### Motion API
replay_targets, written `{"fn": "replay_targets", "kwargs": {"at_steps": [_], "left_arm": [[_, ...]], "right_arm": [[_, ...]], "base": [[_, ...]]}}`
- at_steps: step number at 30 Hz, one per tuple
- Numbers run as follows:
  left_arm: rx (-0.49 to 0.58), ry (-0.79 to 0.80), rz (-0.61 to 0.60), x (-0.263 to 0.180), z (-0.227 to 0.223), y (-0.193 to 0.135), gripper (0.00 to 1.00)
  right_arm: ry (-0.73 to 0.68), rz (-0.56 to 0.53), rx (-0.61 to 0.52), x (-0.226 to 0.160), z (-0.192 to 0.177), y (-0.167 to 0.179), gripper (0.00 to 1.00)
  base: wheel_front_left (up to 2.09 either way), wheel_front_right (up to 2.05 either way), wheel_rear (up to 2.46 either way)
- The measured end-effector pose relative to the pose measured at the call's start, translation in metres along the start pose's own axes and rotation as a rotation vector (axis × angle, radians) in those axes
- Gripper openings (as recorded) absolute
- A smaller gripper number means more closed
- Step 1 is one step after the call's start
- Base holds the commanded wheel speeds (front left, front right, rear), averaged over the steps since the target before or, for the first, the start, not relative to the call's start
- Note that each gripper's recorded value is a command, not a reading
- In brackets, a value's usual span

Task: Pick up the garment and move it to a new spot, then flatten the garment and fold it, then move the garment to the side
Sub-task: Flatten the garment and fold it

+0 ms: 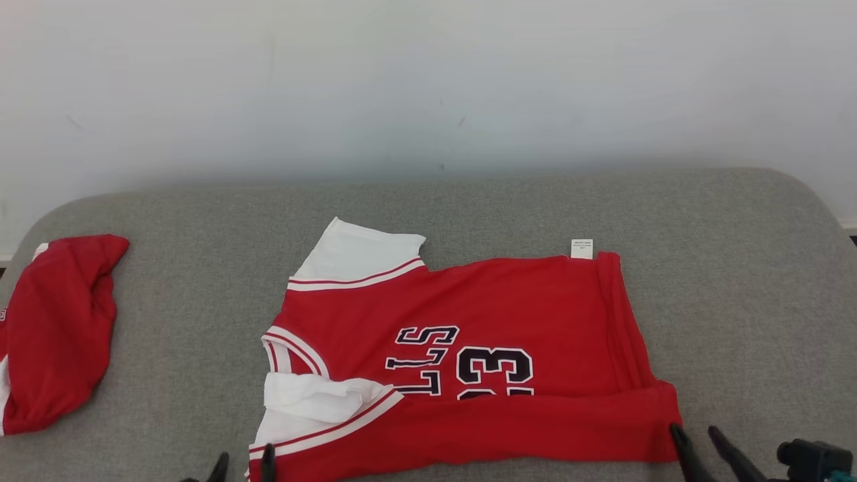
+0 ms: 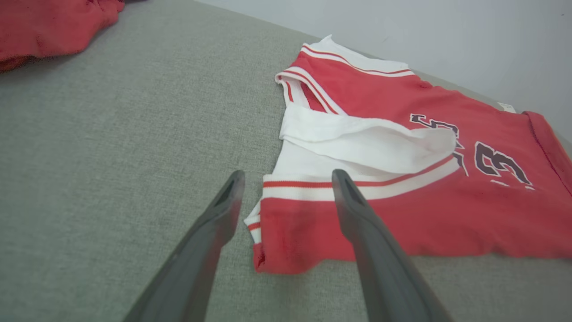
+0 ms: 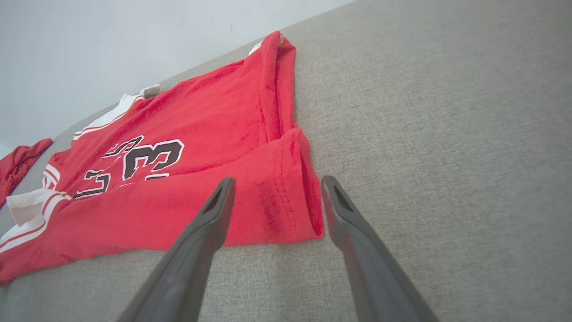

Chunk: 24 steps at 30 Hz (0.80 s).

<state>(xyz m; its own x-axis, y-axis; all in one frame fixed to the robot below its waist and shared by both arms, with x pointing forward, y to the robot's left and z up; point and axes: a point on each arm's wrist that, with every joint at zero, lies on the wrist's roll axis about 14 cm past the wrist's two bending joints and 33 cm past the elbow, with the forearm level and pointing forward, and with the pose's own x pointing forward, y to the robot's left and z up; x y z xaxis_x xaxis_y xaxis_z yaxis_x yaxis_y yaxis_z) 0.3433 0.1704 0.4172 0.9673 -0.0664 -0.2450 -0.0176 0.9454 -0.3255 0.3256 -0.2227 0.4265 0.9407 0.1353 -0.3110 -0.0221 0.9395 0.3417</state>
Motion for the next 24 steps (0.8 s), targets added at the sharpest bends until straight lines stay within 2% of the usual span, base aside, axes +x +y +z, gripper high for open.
{"fn": "replay_targets", "kwargs": {"at_steps": [3, 7, 10, 15, 20, 24], "left_arm": [[0.063, -0.108, 0.009, 0.005, 0.035, 0.000, 1.00], [0.112, -0.234, 0.029, 0.000, 0.071, 0.000, 1.00], [0.215, -0.308, 0.035, -0.006, 0.093, 0.000, 1.00], [0.361, -0.371, 0.023, -0.017, 0.111, -0.003, 1.00], [0.369, -0.398, 0.043, -0.030, 0.117, 0.005, 1.00], [0.329, -0.390, 0.066, -0.039, 0.116, 0.019, 1.00]], "right_arm": [[-0.133, -0.011, -0.020, 0.001, 0.031, -0.002, 1.00], [-0.256, -0.013, -0.036, 0.000, 0.055, 0.004, 1.00], [-0.328, -0.015, -0.055, -0.004, 0.069, 0.007, 1.00], [-0.399, -0.002, -0.159, -0.010, 0.082, 0.018, 1.00], [-0.428, -0.021, -0.162, -0.019, 0.080, 0.021, 1.00], [-0.432, -0.027, -0.179, -0.024, 0.077, 0.024, 1.00]], "base": [[0.00, 0.00, 0.00], [0.00, 0.00, 0.00], [0.00, 0.00, 0.00], [0.00, 0.00, 0.00], [0.00, 0.00, 0.00], [0.00, 0.00, 0.00]]}}
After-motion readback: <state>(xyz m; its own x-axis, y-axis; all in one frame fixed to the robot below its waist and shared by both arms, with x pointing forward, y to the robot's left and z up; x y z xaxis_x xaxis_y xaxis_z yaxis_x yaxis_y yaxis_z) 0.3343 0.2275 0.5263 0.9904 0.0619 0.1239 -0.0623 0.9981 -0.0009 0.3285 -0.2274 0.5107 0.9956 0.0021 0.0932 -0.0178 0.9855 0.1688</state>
